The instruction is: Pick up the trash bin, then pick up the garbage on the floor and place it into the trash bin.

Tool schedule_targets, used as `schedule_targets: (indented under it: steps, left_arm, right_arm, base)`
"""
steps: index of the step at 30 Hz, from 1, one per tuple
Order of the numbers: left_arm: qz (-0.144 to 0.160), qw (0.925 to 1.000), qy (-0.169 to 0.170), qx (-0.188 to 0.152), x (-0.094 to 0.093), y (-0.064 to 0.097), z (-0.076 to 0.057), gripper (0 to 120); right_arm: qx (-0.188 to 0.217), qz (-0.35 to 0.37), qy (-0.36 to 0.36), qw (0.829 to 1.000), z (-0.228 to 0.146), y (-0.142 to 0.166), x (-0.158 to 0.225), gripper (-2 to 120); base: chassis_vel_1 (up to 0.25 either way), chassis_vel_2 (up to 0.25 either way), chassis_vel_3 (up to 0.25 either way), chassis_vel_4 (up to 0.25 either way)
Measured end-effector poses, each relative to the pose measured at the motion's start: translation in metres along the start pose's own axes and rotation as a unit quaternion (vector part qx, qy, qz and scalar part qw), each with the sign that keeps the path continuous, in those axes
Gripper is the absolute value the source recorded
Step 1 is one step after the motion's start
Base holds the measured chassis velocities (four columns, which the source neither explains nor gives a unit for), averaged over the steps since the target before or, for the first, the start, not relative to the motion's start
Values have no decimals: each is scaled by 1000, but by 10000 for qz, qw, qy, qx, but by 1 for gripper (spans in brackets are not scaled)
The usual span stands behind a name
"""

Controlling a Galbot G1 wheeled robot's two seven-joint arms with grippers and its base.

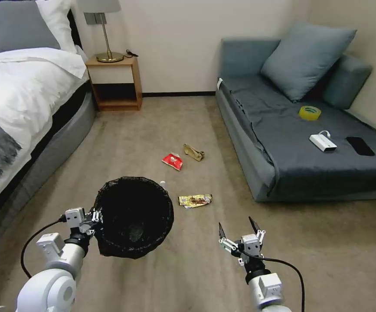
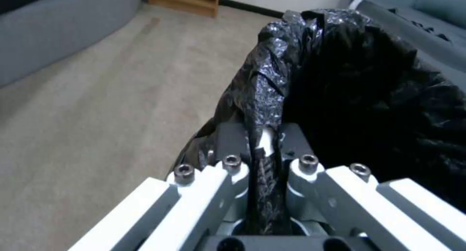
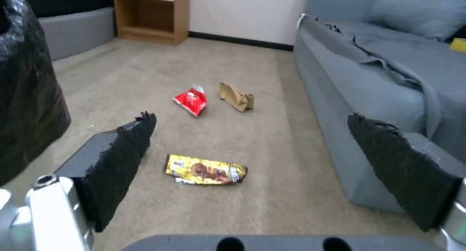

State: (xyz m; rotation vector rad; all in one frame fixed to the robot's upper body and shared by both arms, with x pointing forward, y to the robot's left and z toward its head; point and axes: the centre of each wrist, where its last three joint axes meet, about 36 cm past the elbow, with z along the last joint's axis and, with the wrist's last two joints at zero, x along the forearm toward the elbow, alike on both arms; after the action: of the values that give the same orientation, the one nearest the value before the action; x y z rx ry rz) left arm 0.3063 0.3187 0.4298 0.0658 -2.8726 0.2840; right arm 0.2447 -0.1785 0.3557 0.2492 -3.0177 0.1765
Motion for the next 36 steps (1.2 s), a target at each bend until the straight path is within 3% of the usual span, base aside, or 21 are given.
schedule_targets:
  steps: [8,22,36]
  left_arm:
    - [-342,9990,-194,-190,-6,14,-5,5]
    - [-571,9977,-280,-225,-8,27,-8,5]
    - [-488,9982,-278,-226,-9,26,-8,5]
  right_arm:
    - [11,10,33,10000,2,3,0,100]
    - [61,-44,101,9999,10,8,-4,100]
    - [40,-153,46,9999,21,14,-8,100]
  base:
    - [-103,98,92,-93]
    - [-120,138,139,-124]
    - [-203,208,214,-205]
